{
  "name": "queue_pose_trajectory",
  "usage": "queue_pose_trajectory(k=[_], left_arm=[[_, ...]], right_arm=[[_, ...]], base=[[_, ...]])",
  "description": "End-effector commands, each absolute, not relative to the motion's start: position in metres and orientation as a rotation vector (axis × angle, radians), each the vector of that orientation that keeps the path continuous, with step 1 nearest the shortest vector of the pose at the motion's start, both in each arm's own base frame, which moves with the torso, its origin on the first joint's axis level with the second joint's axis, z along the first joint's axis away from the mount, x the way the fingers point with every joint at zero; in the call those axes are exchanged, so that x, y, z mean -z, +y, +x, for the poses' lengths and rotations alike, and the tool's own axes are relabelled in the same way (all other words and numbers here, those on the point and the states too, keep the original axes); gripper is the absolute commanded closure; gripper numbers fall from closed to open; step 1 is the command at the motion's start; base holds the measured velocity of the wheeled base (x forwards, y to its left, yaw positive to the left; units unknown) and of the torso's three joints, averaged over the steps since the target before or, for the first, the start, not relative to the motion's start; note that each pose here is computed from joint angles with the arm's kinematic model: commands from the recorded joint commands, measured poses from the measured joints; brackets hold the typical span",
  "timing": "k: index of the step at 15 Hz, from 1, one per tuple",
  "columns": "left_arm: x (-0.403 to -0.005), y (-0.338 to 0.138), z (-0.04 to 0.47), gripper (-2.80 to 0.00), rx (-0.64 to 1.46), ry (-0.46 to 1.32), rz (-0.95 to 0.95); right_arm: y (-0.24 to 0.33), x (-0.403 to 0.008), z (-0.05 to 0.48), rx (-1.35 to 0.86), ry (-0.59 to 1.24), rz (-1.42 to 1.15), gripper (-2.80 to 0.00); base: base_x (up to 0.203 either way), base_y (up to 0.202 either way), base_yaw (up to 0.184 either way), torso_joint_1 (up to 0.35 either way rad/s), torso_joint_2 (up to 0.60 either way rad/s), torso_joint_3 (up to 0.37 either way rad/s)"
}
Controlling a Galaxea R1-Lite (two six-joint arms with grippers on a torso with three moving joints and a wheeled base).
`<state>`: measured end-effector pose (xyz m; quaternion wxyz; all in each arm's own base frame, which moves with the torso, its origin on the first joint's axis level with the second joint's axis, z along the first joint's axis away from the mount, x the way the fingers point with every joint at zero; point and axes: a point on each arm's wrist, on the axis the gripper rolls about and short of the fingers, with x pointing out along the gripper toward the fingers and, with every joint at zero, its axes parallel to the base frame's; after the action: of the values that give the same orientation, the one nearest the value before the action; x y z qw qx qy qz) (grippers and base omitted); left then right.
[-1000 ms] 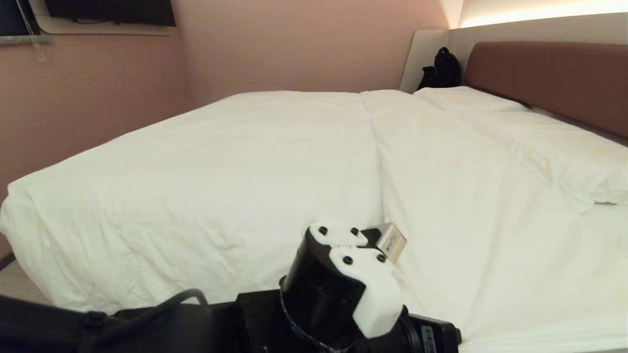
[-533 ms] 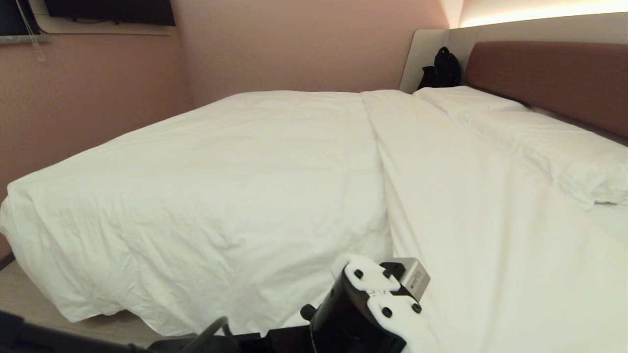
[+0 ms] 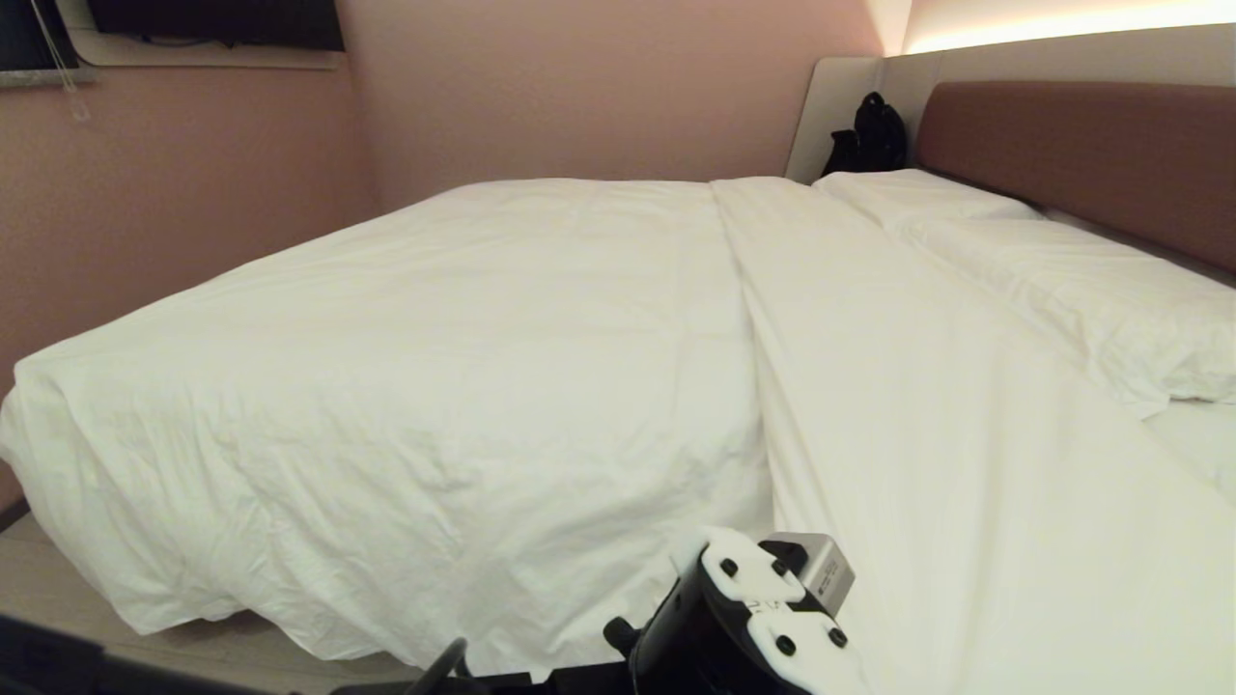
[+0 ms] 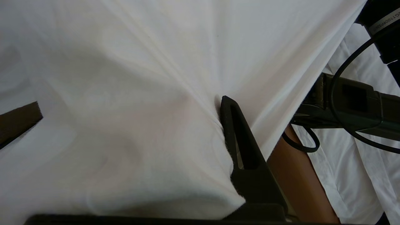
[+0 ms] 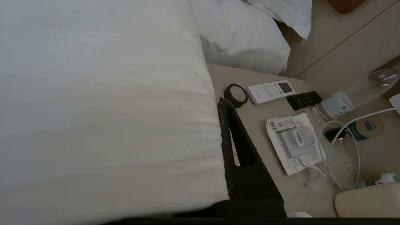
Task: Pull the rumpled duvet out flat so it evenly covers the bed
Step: Flatten the corners of the folded blanket
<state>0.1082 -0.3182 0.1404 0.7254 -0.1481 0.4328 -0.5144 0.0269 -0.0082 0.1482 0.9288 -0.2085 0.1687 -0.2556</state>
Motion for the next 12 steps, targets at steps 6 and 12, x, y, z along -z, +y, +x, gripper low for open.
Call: queue_pose_trajectory(k=[6, 12], left_arm=[[-0.1396, -0.3206, 0.1089, -1.14, 1.130, 0.952, -0.333], [-0.1392, -0.3205, 0.1082, -2.80, 1.134, 0.959, -0.332]], right_arm=[[-0.0082, -0.1471, 0.0270, 0.525, 0.356, -0.438, -2.80], [-0.0089, -0.1436, 0.0255, 0.518, 0.401, -0.476, -2.80]], base=[[0.000, 0.000, 0.000, 0.000, 0.00, 0.000], [0.000, 0.000, 0.000, 0.000, 0.00, 0.000]])
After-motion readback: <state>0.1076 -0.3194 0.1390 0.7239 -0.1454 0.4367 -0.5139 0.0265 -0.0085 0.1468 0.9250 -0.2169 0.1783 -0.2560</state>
